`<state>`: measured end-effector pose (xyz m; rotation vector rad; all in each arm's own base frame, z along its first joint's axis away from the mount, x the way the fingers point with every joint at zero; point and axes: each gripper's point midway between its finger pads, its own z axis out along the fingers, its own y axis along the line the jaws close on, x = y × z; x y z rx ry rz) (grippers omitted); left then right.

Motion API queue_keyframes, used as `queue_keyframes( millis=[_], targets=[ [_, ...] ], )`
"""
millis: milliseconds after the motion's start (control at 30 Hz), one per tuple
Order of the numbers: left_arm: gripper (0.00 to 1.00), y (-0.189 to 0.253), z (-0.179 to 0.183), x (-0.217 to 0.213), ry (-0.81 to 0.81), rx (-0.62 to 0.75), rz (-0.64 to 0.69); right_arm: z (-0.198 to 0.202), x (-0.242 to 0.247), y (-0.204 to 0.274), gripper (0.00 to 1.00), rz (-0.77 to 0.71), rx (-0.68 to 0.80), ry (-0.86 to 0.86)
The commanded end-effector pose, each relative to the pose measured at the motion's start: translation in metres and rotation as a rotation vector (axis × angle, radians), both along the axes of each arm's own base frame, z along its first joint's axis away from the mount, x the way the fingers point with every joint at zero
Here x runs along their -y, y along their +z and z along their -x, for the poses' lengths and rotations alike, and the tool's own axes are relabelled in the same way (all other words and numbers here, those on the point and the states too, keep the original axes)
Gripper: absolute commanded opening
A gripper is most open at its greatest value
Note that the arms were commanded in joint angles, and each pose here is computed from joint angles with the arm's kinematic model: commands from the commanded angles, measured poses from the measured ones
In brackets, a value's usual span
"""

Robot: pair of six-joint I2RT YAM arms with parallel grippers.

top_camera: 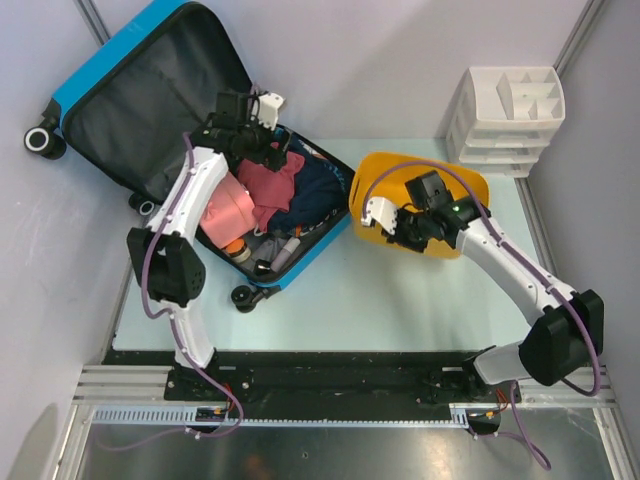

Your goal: Open, take out, and arrange the luggage

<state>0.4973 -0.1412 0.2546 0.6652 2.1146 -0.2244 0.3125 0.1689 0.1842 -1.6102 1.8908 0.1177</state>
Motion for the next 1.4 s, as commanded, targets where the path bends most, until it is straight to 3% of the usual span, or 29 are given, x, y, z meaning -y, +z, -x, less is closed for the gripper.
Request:
queue_keyframes(
  millis=[0,267,567,667,733,767,867,967,1067,1100,1367],
  targets=[
    [0.97,0.001,-0.016,0.008,0.077,0.033,-0.024,0.027,0.005,0.001,0.0,-0.018,-0.022,-0.035],
    [0.92,-0.053,-0.025,0.007,0.175,-0.063,-0.067,0.076,-0.022,-0.034,0.0,-0.038,-0.135,0.065],
    [0.91,-0.101,-0.025,0.012,0.181,-0.138,-0.131,0.088,-0.035,-0.061,0.02,0.011,-0.161,0.096],
    [0.93,-0.113,-0.025,0.015,0.179,-0.158,-0.139,0.093,-0.039,-0.064,0.17,0.017,-0.167,0.111],
    [0.91,-0.121,-0.025,0.015,0.181,-0.175,-0.142,0.097,-0.041,-0.063,0.38,0.011,-0.173,0.12],
    [0.9,-0.123,-0.026,0.015,0.183,-0.177,-0.141,0.098,-0.041,-0.063,0.53,0.009,-0.176,0.119],
    [0.8,-0.127,-0.027,0.017,0.177,-0.185,-0.133,0.096,-0.045,-0.056,0.77,-0.022,-0.157,0.101],
    [0.7,-0.121,-0.027,0.016,0.171,-0.177,-0.126,0.093,-0.046,-0.045,0.86,-0.044,-0.131,0.081],
    [0.55,-0.114,-0.026,0.016,0.144,-0.185,-0.069,0.085,-0.047,-0.032,0.9,-0.078,-0.094,0.043],
    [0.45,-0.106,-0.027,0.011,0.148,-0.177,-0.049,0.082,-0.048,-0.024,0.92,-0.104,-0.075,0.033],
    [0.09,-0.073,-0.022,0.013,0.068,-0.159,0.079,0.05,-0.04,0.023,0.96,-0.289,-0.034,-0.114]
  ],
)
